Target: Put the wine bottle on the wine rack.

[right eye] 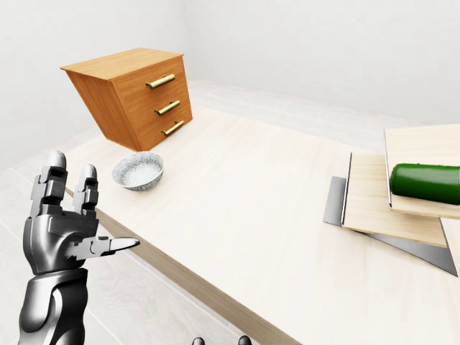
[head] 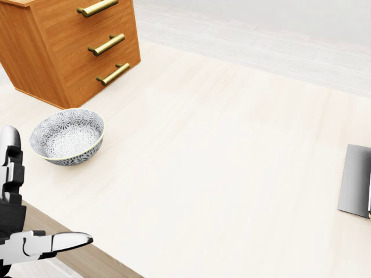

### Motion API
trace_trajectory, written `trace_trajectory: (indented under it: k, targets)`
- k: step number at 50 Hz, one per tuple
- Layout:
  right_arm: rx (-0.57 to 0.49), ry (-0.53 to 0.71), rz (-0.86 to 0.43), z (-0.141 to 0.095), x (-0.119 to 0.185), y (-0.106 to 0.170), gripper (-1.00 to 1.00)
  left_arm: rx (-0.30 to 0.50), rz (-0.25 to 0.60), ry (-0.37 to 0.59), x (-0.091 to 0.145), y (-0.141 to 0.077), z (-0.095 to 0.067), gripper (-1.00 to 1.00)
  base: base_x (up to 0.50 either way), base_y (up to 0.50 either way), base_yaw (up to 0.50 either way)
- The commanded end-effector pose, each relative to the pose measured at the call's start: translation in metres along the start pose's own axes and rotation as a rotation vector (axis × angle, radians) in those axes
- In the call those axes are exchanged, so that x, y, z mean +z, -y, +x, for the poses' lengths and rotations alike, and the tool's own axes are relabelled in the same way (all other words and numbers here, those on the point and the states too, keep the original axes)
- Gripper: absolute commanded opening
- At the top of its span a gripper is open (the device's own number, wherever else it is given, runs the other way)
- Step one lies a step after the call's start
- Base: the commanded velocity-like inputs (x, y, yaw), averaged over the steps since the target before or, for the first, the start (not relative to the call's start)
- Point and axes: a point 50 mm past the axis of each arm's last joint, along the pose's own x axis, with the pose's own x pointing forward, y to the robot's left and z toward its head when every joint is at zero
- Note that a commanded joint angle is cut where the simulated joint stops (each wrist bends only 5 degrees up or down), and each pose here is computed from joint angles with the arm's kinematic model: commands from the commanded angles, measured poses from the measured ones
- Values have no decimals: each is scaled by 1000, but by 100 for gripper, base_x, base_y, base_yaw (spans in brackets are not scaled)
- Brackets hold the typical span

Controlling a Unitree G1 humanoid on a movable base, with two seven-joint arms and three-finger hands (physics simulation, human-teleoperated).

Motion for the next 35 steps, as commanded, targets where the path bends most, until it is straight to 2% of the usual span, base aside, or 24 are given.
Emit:
trace_trajectory:
  k: [1,9,35]
  targets:
    - [-36,-28,9,0,-6,3,100,0,-1,-5,-1,0,-1,100,0,0,0]
    - [-33,-36,6,0,-8,3,100,2,-1,-5,-1,-1,0,100,0,0,0]
    - [-35,-49,-39,-8,-10,37,100,4,1,-1,0,0,-1,100,0,0,0]
